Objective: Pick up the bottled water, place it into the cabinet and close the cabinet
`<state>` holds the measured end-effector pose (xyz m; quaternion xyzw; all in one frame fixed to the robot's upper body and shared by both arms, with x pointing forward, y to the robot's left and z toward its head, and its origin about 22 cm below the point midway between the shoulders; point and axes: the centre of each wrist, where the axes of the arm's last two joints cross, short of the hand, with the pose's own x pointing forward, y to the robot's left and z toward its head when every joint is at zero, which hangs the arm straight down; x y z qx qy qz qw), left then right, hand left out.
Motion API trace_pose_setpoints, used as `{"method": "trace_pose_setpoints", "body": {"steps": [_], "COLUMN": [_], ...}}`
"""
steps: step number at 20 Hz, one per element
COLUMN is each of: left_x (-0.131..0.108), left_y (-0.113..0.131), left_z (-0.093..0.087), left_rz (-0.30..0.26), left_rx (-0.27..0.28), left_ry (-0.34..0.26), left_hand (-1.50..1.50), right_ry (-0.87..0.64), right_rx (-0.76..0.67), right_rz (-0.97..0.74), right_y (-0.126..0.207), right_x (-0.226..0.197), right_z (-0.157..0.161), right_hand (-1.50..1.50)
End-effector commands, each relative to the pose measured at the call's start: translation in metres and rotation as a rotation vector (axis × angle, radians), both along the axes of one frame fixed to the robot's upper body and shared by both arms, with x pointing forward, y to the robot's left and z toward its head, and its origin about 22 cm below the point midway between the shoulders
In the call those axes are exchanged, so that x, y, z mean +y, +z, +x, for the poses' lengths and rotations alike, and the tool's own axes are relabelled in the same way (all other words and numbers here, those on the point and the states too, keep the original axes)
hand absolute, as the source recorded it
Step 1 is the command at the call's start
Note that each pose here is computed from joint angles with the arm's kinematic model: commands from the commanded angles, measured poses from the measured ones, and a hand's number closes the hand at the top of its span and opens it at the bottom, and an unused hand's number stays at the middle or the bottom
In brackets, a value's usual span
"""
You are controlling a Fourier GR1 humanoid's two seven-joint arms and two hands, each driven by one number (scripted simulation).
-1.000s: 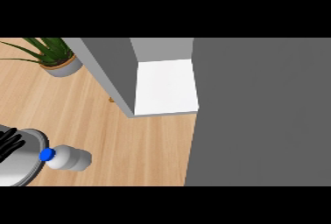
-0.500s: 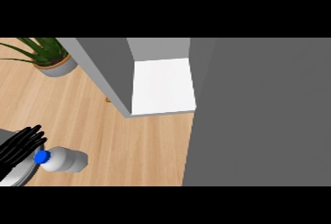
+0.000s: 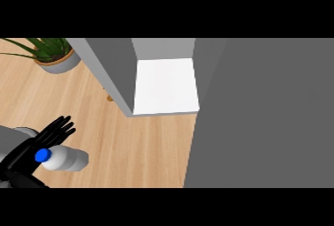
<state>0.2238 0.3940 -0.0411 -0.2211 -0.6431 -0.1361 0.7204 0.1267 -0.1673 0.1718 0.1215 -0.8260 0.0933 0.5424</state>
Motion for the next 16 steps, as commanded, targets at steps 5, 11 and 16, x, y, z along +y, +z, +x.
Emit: {"method": "trace_pose_setpoints", "body": {"steps": [5,11,16], "left_x": [-0.017,-0.045,-0.03], "left_y": [-0.045,-0.061,-0.053], "left_z": [0.01,0.023,0.029], "left_rz": [-0.088,-0.155,-0.171], "left_rx": [-0.066,-0.088,-0.112], "left_ry": [0.038,-0.029,-0.099], "left_hand": [-1.5,1.5,1.5], "right_ry": [-0.054,-0.056,-0.035], "right_rx": [-0.054,-0.04,-0.031], "right_rz": [-0.024,-0.034,-0.032], "right_y": [0.015,0.015,0.014], "right_x": [-0.005,-0.013,-0.007], "right_z": [-0.014,-0.015,-0.02], "right_hand": [-1.5,-1.5,-1.5]}}
